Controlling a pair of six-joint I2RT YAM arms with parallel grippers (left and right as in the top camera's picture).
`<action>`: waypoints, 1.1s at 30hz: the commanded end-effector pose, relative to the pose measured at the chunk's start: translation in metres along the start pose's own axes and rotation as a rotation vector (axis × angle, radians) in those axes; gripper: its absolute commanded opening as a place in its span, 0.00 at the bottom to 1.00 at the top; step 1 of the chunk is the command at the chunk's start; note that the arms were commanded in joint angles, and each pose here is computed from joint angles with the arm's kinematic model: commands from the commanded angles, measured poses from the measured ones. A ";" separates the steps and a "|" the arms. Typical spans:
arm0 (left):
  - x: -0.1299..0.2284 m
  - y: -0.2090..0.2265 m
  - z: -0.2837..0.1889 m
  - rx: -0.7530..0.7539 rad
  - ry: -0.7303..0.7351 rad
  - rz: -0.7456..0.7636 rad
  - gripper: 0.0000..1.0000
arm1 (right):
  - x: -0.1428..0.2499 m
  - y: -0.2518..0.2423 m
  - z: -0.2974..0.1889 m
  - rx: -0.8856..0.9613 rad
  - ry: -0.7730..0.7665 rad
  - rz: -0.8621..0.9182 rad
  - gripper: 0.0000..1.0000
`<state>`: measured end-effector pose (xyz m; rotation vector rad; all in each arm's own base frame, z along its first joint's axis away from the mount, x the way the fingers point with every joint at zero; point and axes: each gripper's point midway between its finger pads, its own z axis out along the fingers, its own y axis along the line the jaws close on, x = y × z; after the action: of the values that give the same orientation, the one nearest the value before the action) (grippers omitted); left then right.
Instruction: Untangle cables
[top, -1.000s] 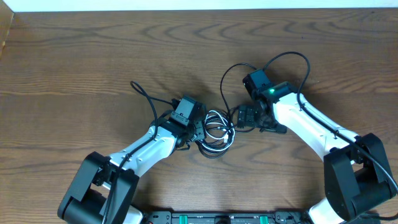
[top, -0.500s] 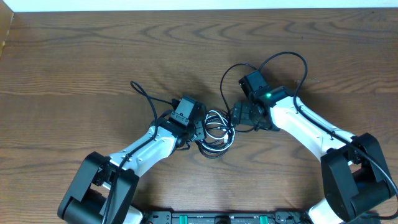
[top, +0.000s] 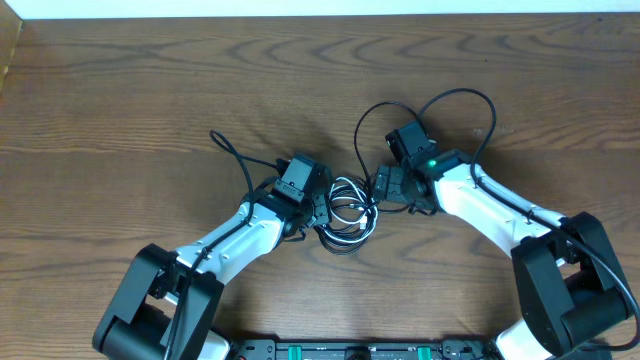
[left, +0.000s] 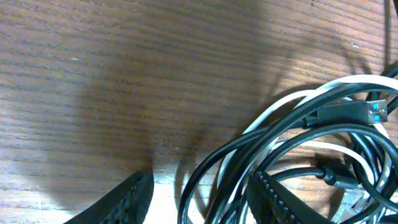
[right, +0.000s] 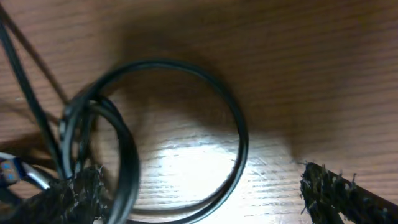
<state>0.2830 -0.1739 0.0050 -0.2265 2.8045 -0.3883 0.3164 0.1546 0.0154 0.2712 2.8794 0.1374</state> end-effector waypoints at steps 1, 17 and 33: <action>0.008 0.009 0.006 -0.029 0.025 -0.009 0.54 | 0.004 -0.014 0.003 0.061 -0.005 0.011 0.99; 0.008 0.009 0.006 -0.029 0.024 -0.008 0.54 | 0.026 -0.199 -0.058 0.683 0.229 0.150 0.91; 0.008 0.009 0.006 -0.030 0.025 -0.009 0.55 | 0.017 -0.050 -0.019 -0.126 0.310 0.099 0.97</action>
<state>0.2817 -0.1774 0.0051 -0.2185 2.8101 -0.4120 0.2827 0.0652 0.0148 0.5274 3.1392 0.1377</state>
